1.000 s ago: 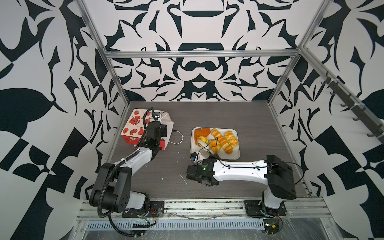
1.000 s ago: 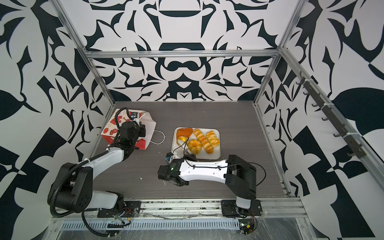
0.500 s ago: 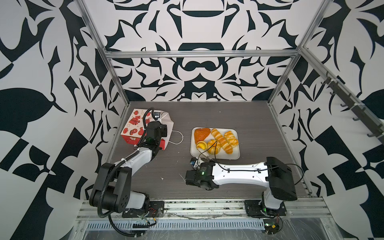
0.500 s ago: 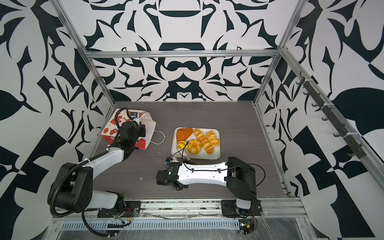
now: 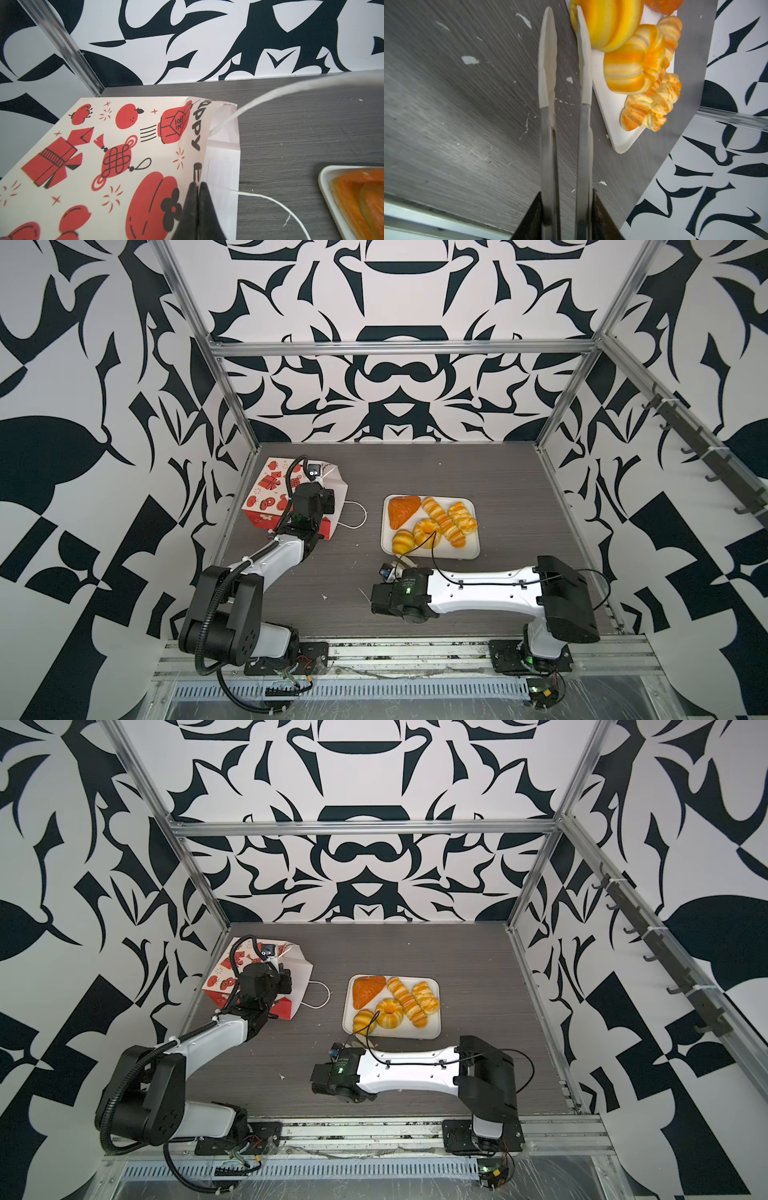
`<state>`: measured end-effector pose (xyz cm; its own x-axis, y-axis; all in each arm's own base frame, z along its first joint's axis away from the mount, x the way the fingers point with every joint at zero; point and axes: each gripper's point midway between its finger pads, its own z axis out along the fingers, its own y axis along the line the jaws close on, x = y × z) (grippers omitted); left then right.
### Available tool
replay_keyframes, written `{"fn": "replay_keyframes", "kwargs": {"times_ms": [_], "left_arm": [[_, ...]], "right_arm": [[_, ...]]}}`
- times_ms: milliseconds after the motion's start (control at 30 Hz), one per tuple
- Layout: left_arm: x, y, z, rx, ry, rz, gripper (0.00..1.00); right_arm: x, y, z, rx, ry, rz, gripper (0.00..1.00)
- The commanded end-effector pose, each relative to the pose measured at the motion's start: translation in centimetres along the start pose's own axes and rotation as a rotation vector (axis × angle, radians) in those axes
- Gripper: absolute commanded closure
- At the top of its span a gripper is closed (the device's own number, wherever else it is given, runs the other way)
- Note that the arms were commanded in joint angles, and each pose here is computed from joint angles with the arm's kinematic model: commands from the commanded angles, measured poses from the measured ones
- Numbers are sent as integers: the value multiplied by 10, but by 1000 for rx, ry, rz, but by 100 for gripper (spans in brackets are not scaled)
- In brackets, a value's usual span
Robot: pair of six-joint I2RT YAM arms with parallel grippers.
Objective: Take the fake bread out of the paper bag
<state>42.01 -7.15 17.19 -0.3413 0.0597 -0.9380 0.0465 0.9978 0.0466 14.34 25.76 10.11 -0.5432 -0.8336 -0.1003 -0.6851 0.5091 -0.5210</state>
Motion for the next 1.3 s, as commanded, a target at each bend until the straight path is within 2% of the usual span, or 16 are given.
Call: {"fn": "replay_keyframes", "kwargs": {"times_ms": [0, 200, 467, 700, 867, 1033, 1100, 1233, 1267], "left_arm": [[-6, 0, -2, 10, -30, -26, 100], [-6, -1, -3, 13, -31, -26, 100], [-7, -1, -2, 16, -31, -26, 100], [-11, -3, -2, 25, -38, -32, 100], [-17, -3, -6, 28, -51, -39, 100], [-25, -2, -14, 35, -61, -57, 100], [-28, -1, -17, 30, -55, -62, 100], [-38, 3, -23, 14, -48, -68, 100], [-52, 5, -33, 12, -82, -76, 100]], "right_arm": [[-10, 0, -13, -48, -65, 63, 62], [-21, -5, -25, -74, -143, 115, 62], [-29, -27, -56, -147, -338, 246, 64], [-20, -66, -61, -84, -381, 357, 66], [10, -133, -44, 44, -353, 576, 73], [43, -193, -16, 45, -359, 831, 75], [51, -210, -6, 49, -368, 894, 74], [74, -229, 35, 44, -258, 995, 74], [81, -233, 47, 41, -225, 1024, 74]]}}
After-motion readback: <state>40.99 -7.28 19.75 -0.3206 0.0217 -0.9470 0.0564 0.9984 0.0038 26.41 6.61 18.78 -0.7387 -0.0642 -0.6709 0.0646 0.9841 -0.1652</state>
